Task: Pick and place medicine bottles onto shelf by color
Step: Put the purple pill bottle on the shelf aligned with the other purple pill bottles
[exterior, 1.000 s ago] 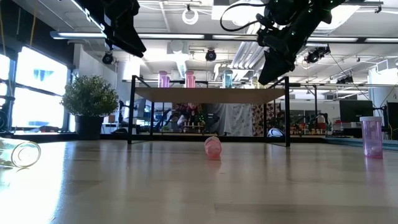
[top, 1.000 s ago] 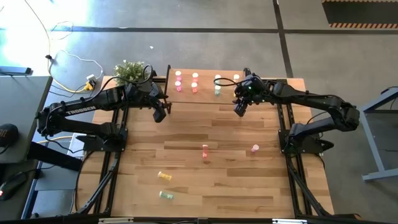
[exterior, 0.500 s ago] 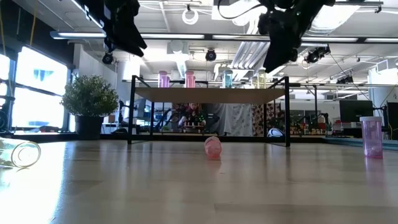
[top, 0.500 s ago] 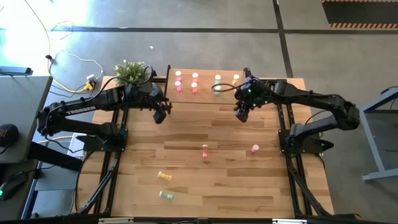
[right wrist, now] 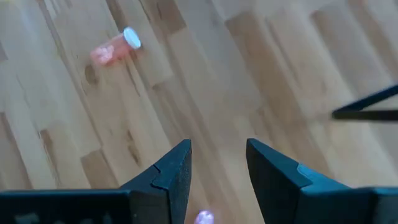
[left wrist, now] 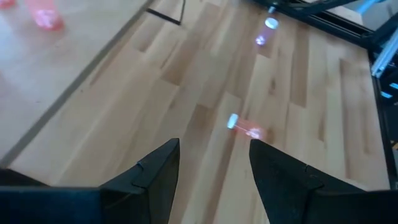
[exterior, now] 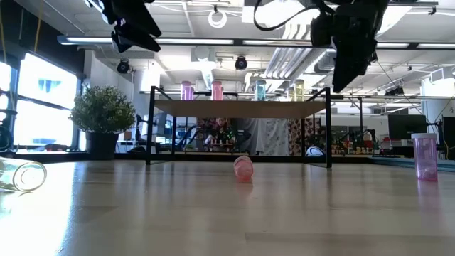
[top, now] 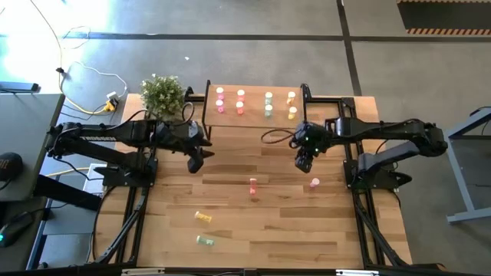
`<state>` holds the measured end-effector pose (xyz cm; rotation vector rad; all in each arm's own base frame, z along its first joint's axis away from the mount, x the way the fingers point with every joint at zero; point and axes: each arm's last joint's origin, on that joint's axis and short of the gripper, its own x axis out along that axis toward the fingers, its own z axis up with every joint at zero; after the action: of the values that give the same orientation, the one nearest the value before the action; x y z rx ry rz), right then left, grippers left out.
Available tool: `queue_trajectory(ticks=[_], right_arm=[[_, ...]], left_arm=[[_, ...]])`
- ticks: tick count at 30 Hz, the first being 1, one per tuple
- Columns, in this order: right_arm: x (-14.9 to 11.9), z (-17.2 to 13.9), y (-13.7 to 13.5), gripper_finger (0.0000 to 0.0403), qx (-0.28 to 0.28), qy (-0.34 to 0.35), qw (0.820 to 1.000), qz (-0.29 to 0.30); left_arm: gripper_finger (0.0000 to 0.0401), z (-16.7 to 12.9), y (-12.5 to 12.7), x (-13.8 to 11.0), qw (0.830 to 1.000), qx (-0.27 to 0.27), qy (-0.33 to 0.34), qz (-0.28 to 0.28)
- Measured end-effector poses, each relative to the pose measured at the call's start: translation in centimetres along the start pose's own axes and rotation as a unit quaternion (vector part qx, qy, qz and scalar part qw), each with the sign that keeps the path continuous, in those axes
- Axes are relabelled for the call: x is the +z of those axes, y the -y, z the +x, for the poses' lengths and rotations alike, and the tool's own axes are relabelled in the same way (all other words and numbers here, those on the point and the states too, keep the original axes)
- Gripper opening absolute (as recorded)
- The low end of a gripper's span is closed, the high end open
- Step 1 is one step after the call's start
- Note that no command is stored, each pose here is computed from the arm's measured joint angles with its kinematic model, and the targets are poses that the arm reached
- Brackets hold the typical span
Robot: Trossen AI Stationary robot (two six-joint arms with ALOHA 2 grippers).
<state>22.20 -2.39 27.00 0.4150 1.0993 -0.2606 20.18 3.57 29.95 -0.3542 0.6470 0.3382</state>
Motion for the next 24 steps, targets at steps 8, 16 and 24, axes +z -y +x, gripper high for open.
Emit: queue_trajectory(ticks=[8,16,24], right_arm=[[-2.9,0.1,-2.6,0.0145,-0.045,-0.01,0.998,0.038],[-6.8,-3.3,-3.9,0.0145,-0.093,0.044,0.99,0.101],[-9.9,-5.6,-4.3,0.0145,-0.093,0.097,0.971,0.2]], left_arm=[[0.0186,-0.2,1.9,-0.7,0.999,-0.023,-0.004,0.023],[0.0186,-0.4,3.1,-1.2,0.998,-0.049,-0.01,0.041],[0.0186,-0.7,4.1,-1.7,0.996,-0.071,-0.016,0.058]])
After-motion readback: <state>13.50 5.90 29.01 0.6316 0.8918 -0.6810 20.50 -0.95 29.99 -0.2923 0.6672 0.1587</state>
